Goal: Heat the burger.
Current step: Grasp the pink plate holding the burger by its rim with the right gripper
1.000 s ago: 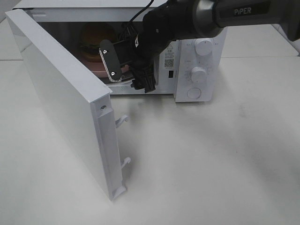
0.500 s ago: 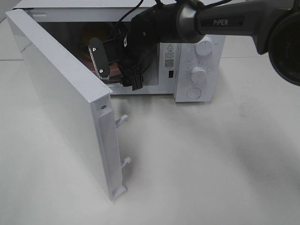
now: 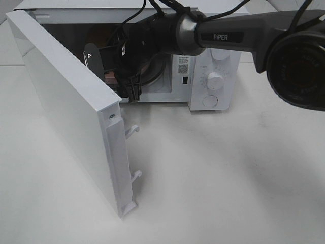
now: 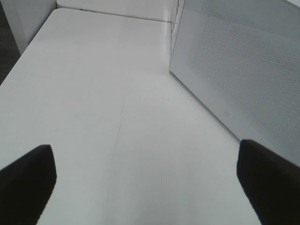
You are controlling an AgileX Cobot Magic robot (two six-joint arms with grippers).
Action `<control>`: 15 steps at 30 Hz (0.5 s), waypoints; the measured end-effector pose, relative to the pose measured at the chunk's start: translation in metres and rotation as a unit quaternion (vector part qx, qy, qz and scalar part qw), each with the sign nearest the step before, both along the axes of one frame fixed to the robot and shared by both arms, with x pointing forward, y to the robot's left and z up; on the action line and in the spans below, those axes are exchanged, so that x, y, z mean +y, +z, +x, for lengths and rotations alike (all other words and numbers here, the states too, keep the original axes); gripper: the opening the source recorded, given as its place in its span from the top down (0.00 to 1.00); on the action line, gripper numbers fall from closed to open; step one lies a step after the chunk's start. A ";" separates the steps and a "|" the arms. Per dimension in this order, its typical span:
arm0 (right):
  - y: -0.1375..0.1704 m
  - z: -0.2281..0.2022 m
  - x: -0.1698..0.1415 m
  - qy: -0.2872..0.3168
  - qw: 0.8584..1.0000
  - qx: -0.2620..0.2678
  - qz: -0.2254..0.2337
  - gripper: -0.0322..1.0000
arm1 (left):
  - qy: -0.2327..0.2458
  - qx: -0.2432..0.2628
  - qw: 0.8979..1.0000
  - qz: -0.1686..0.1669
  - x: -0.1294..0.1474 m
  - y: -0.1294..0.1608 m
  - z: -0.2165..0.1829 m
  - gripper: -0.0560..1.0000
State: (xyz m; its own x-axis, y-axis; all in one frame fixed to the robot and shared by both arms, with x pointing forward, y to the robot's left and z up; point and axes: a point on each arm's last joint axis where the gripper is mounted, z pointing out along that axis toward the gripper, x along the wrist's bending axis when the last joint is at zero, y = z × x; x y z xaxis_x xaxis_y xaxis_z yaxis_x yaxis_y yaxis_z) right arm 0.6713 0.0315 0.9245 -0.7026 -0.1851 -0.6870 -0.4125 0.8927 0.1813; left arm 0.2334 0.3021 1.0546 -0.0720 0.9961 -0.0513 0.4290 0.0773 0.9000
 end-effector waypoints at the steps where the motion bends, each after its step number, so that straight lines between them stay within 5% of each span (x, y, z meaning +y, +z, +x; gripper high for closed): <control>1: 0.000 0.000 0.000 0.000 1.000 0.000 0.000 0.16 | 0.000 0.000 1.000 0.000 0.000 0.000 0.000 0.01; 15: -0.022 0.001 0.005 -0.002 0.999 0.033 0.030 0.19 | 0.000 0.000 1.000 0.000 0.000 0.000 0.000 0.01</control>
